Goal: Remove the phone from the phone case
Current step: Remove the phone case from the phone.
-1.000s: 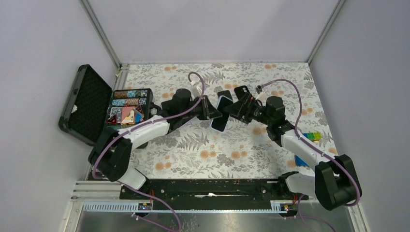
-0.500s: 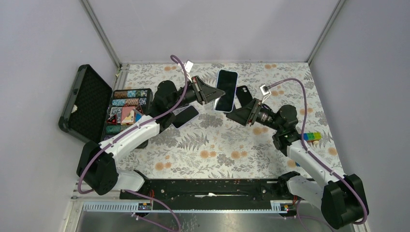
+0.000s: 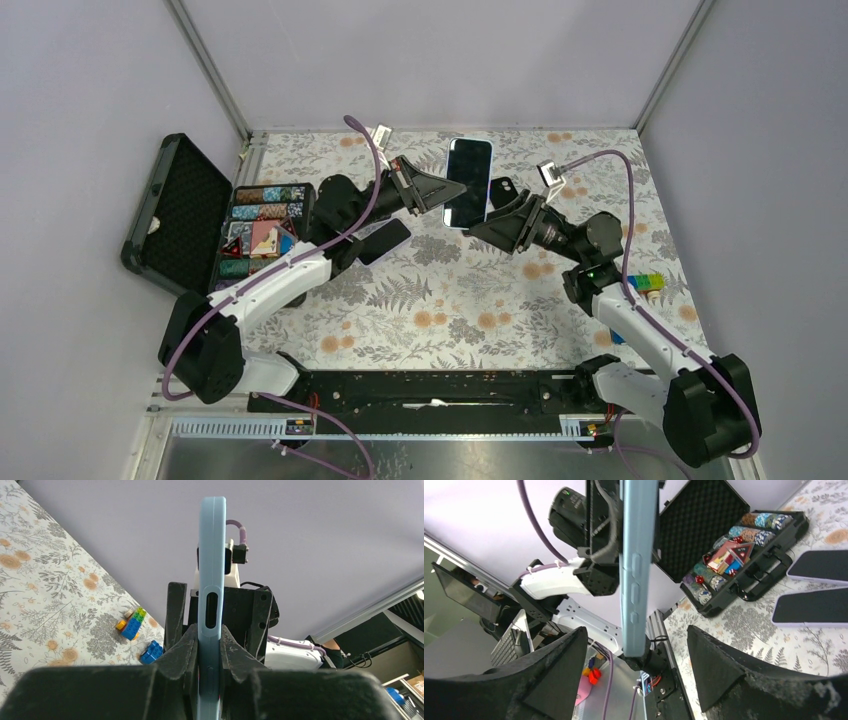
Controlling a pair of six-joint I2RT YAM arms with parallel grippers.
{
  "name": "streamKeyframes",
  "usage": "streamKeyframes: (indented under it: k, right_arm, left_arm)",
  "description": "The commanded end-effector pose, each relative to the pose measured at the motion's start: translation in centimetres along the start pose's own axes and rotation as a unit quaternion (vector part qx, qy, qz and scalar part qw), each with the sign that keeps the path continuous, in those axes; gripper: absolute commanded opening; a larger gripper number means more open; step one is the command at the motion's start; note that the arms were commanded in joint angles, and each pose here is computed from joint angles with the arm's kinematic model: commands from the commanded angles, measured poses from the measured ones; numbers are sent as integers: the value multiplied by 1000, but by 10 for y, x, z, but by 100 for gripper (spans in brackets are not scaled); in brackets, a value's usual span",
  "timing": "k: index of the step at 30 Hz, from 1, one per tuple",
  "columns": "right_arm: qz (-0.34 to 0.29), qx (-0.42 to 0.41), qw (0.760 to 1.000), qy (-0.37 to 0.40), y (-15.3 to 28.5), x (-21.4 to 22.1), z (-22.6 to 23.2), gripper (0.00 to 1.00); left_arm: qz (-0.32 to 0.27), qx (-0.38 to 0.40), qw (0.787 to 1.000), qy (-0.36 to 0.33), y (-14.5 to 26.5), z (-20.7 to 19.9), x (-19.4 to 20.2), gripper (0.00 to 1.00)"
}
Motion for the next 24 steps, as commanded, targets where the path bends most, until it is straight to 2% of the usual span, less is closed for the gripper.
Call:
streamKeyframes:
  k: [1,5,8,11,17,18,20,24]
  right_arm:
    - [-10,-64,997,33,-8,-14,30,77]
    - [-20,-69,997,24,-11,-17,31,67]
    - [-23,-63,998,15,-13,-18,26,51]
    - [-28,-53,998,6,-15,-19,18,44]
    - [-25,-66,998,-1,-18,-20,15,19]
    - [-23,-68,997,-2,-18,-21,15,14]
    - [-15,-69,997,-4,-20,-21,15,2]
    - [10,-71,997,-2,-19,-18,16,0]
  left_arm:
    - [-52,82,995,-38,6,-37,-20,0]
    - [-55,89,994,-37,7,-38,-20,0]
    - [-53,92,994,-34,7,-38,-20,0]
    - [-49,89,994,-30,8,-36,-17,1]
    - [-42,81,995,-31,11,-34,-13,5]
    - [-40,75,996,-33,11,-33,-13,12]
    - [-40,64,996,-42,13,-32,-12,41]
    - [-31,26,996,-77,19,-27,-14,59]
Point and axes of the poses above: each gripper's point midway between its finger pads, its own y axis back along the fingers, its own z axis along the line the jaws close on, x = y × z, the point moved 9 cm from there along y, back along the fingers, and after that the axes turned 11 degrees about -y, right-handed, at the moved point
